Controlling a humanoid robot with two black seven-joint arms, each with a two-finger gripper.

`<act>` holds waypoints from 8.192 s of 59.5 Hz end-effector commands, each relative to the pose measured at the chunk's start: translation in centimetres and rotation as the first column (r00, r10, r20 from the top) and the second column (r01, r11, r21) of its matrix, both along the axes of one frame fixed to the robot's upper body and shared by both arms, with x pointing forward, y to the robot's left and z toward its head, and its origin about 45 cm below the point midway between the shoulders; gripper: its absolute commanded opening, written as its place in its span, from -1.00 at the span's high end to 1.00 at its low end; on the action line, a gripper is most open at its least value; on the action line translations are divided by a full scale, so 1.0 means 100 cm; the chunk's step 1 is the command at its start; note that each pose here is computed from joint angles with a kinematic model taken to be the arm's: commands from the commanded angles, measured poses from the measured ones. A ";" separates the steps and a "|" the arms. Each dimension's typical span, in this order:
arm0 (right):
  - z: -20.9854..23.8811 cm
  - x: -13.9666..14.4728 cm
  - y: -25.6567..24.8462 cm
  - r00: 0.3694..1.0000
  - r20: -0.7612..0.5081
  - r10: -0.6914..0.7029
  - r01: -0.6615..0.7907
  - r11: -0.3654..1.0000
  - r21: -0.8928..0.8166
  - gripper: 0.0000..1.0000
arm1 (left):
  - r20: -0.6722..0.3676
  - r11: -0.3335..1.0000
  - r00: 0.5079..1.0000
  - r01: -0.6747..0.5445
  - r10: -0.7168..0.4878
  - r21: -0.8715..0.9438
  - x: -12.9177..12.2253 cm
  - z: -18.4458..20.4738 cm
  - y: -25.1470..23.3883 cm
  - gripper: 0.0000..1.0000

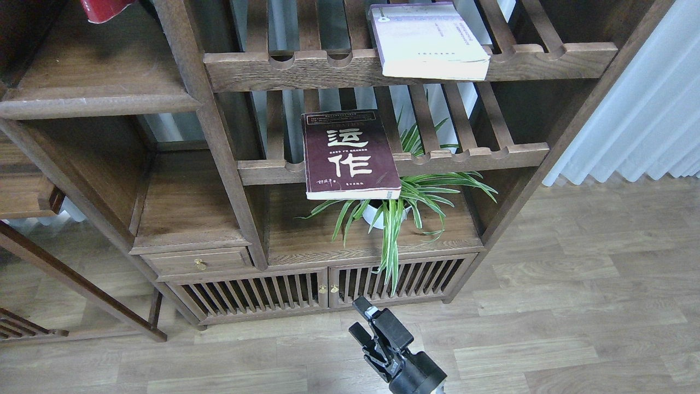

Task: Organize books on shelf

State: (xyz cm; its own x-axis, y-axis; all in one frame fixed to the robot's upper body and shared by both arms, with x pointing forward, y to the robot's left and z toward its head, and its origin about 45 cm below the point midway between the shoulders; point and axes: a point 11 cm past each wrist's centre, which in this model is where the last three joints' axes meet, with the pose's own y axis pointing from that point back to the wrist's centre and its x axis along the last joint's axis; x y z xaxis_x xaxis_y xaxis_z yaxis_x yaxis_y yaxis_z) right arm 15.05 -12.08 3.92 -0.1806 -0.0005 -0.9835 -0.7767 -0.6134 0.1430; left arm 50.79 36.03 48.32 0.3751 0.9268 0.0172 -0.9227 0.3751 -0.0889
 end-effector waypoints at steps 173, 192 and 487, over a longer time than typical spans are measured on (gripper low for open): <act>0.115 0.127 -0.018 0.904 0.418 -0.087 0.072 0.996 0.050 -0.79 | -0.351 0.918 0.931 -0.054 -0.095 -0.393 -0.195 -0.254 0.034 -0.66; 0.199 0.201 -0.045 0.765 0.619 -0.176 0.150 0.984 0.094 -0.82 | -0.363 0.871 0.932 -0.169 -0.011 -0.461 -0.210 -0.270 0.059 -0.88; -0.039 -0.076 0.016 0.960 -0.276 0.043 -0.021 0.996 0.082 0.98 | -0.688 0.325 0.448 -0.646 -0.571 -0.690 -0.401 -0.489 -0.182 -0.41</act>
